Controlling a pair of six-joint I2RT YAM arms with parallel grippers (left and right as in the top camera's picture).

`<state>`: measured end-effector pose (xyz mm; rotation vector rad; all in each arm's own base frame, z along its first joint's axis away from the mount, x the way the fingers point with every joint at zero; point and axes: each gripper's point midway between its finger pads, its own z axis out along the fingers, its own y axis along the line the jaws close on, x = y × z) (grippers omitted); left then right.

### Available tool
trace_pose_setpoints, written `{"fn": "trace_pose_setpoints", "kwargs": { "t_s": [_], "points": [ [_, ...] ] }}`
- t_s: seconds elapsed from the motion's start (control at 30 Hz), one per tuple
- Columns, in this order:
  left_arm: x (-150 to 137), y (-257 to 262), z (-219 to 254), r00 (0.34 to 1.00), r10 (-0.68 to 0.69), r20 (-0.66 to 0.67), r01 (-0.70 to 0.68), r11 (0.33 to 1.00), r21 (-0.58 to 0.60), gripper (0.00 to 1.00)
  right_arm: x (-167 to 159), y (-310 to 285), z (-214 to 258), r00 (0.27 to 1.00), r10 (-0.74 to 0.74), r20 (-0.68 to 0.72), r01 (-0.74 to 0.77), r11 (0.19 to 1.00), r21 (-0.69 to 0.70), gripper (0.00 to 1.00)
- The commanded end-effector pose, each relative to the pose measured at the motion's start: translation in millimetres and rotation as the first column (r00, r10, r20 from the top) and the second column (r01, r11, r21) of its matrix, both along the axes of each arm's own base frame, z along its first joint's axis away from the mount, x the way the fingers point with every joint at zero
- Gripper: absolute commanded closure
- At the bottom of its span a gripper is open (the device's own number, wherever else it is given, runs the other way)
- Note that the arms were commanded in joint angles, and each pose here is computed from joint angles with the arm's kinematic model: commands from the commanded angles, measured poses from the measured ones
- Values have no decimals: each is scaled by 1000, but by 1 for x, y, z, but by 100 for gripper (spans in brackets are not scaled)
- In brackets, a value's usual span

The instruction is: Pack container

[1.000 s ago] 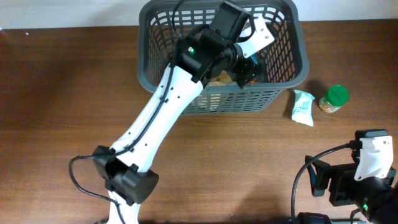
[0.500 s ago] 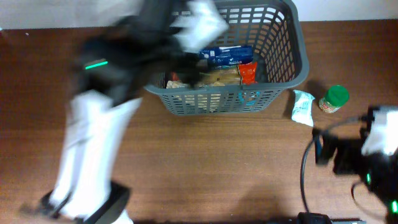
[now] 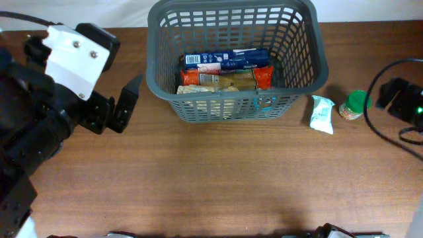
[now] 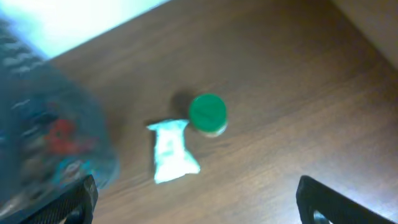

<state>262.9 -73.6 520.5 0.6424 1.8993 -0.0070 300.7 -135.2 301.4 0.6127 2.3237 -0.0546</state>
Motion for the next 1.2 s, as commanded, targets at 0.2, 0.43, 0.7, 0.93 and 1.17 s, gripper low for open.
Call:
{"fn": "trace_pose_setpoints", "kwargs": {
  "t_s": [0.2, 0.43, 0.7, 0.93, 1.17],
  "points": [
    [-16, 3, -23, 994, 1, -110, 0, 1000, 6, 1, 48, -38, -151, 996, -37, -76, 39, 999, 20, 1],
    [-16, 3, -23, 994, 1, -111, 0, 1000, 6, 1, 73, -64, -229, 984, -55, -171, 55, 998, -8, 1],
    [-16, 3, -23, 994, 1, -110, 0, 1000, 6, 1, 90, -35, -235, 986, 87, -145, -81, 995, 53, 1],
    [-16, 3, -23, 994, 1, -110, 0, 1000, 6, 1, 99, -37, -194, 995, 87, -57, -87, 996, -1, 1],
    [-16, 3, -23, 994, 1, -111, 0, 1000, 6, 1, 104, -16, -198, 985, 159, -72, -158, 987, 11, 1]
  ]
}}
